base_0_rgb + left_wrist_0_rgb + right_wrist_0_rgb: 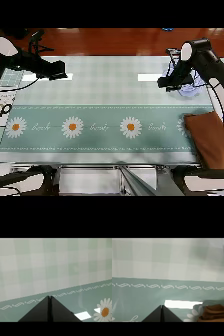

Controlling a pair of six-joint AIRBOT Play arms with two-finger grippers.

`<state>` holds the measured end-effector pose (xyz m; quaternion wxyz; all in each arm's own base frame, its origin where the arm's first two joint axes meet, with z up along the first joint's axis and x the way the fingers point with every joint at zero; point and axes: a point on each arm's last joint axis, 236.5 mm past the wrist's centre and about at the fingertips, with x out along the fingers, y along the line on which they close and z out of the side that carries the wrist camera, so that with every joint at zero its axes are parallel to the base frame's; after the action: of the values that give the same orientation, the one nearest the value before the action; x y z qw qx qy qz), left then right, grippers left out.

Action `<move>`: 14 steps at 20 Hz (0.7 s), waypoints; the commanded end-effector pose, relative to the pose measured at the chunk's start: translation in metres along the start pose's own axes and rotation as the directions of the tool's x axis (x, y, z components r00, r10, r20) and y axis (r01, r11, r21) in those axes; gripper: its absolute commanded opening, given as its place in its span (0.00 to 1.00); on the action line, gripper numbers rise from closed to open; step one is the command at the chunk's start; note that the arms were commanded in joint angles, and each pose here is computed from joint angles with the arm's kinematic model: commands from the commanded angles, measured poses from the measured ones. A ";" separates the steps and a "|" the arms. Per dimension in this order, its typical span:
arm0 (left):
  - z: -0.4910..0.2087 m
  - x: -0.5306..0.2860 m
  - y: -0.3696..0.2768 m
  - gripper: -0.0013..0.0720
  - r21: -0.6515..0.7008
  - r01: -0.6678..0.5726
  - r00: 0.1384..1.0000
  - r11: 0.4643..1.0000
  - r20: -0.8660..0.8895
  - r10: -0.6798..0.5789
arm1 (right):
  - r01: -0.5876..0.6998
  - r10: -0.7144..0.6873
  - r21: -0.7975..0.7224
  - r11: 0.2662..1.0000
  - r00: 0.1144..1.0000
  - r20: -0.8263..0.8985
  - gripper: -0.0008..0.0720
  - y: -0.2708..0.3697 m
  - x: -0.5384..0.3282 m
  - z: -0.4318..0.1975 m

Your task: Fold the shirts.

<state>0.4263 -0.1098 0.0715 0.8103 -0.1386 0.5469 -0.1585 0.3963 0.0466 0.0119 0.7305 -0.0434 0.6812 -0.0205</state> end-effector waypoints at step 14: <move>0.022 -0.003 0.068 0.71 -0.011 -0.171 0.982 0.985 0.074 0.171 | 0.143 -0.214 0.178 0.974 0.844 0.492 0.58 -0.110 -0.047 0.121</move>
<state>0.4520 -0.0769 0.0556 0.8328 -0.1209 0.5283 -0.1129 0.4959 0.0050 0.0515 0.8577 -0.0487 0.5083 -0.0600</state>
